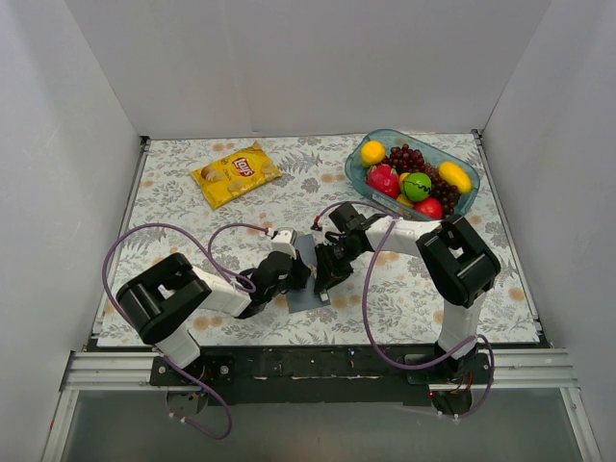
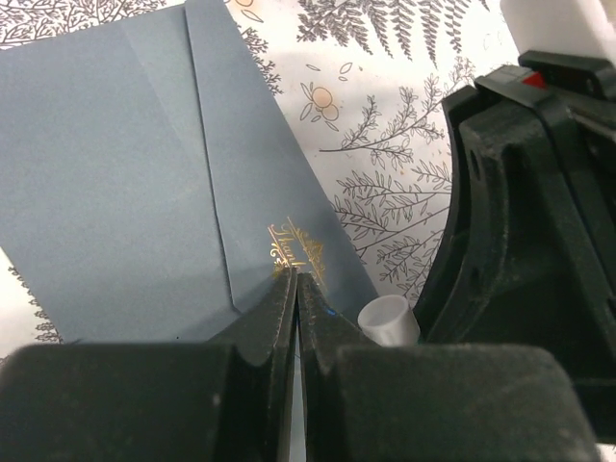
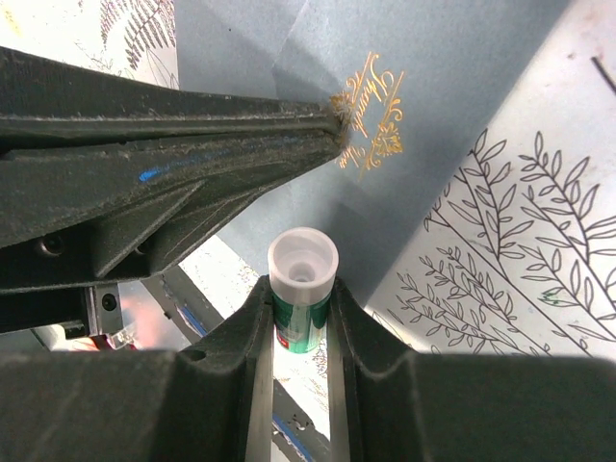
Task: Place the letter into the envelope and seal it
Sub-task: Seal the envelope at the center of the board.
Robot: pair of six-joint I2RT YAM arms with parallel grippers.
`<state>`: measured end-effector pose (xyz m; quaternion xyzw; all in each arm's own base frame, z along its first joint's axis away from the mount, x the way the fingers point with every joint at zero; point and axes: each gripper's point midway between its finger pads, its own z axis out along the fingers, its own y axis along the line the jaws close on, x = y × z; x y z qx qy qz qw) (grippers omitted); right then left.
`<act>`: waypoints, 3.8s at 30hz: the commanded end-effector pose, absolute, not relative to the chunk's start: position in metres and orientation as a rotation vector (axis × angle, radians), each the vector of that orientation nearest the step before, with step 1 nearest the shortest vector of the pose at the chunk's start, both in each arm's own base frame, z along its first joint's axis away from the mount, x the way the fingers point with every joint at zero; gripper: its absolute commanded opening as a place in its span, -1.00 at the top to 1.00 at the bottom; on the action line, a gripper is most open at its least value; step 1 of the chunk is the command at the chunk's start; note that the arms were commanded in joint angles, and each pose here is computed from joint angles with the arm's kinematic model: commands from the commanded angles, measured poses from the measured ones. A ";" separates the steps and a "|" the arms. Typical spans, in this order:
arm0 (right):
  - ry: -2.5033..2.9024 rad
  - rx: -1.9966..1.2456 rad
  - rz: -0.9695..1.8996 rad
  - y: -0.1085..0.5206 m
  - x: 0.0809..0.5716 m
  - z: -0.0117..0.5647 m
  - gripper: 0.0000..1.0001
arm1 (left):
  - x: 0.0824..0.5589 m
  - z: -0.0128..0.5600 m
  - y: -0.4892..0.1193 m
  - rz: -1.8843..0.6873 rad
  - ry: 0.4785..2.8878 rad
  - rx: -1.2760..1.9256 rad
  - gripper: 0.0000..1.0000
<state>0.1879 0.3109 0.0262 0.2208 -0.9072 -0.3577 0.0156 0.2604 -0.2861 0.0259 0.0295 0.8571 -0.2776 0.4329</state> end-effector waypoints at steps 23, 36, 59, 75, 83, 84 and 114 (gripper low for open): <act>-2.851 0.707 -0.969 0.297 0.187 0.007 0.97 | 0.278 0.042 -0.278 -0.723 2.017 0.256 1.00; -2.847 0.714 -0.973 0.295 0.184 0.005 0.97 | 0.287 0.041 -0.286 -0.792 2.010 0.316 1.00; -2.837 0.708 -0.976 0.291 0.181 0.003 0.97 | 0.287 0.020 -0.273 -0.720 2.085 0.232 1.00; -2.827 0.705 -0.967 0.289 0.177 0.000 0.97 | 0.321 0.019 -0.271 -0.685 2.076 0.225 1.00; -2.830 0.703 -0.967 0.289 0.179 0.000 0.97 | 0.305 0.020 -0.276 -0.760 2.081 0.288 1.00; -2.828 0.705 -0.968 0.290 0.178 0.000 0.97 | 0.303 0.018 -0.274 -0.754 2.088 0.290 1.00; -2.830 0.704 -0.983 0.291 0.181 0.002 0.97 | 0.244 -0.026 -0.254 -0.632 2.275 0.285 1.00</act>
